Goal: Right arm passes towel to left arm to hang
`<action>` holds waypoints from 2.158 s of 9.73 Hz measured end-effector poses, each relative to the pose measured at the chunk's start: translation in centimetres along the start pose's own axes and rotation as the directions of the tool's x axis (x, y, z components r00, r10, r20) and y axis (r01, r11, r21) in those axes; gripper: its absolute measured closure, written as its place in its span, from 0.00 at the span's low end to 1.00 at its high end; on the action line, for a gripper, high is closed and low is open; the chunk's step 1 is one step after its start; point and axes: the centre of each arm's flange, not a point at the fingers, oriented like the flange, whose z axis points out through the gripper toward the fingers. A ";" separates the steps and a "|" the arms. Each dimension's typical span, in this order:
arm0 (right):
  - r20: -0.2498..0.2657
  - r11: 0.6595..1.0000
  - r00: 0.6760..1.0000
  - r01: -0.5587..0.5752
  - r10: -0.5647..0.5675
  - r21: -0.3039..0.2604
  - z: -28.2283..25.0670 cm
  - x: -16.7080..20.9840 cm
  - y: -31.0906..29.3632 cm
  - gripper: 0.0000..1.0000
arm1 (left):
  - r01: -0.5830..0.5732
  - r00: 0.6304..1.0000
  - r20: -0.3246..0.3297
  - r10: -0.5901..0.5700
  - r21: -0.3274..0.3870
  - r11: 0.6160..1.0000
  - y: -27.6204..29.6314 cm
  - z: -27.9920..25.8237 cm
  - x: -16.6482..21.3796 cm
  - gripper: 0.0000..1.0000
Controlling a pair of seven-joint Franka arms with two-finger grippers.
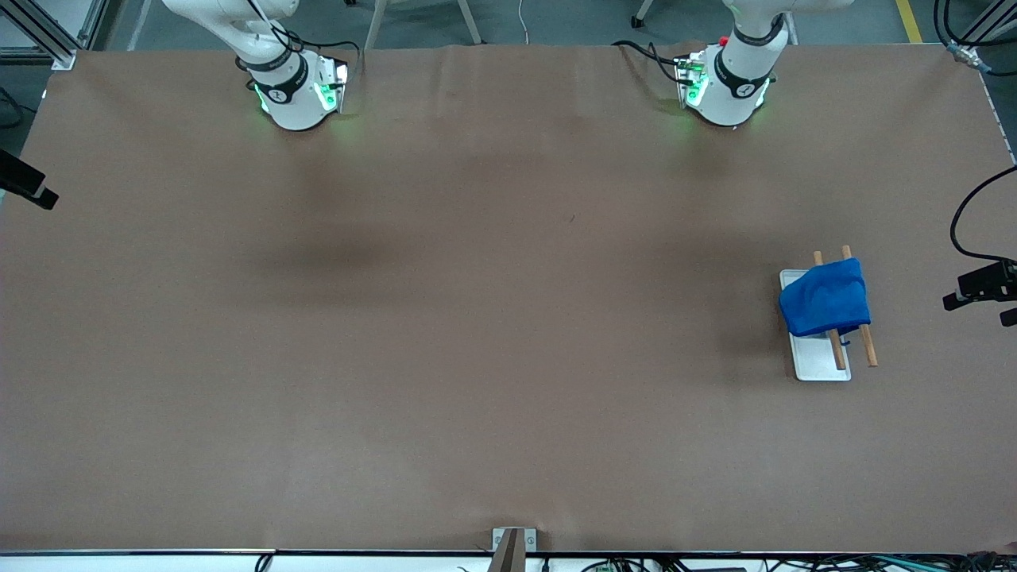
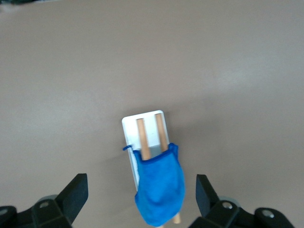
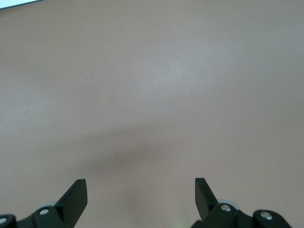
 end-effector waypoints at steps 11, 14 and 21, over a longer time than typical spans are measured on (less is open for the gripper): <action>0.063 0.997 0.996 0.071 -0.071 -0.002 0.5 -0.7 -0.1 0.00 | -0.027 1.000 0.007 0.027 0.080 0.996 18.7 -13.3 -1.7 0.00; 0.062 0.997 0.996 0.071 -0.071 -0.002 0.5 -0.7 -0.1 0.00 | 0.051 0.996 0.072 -0.057 0.078 0.996 19.1 -14.8 -3.3 0.00; 0.055 0.998 0.996 0.067 -0.066 -0.002 0.4 -0.6 0.1 0.00 | 0.102 0.988 0.097 -0.118 0.153 0.983 23.4 -13.7 -3.1 0.00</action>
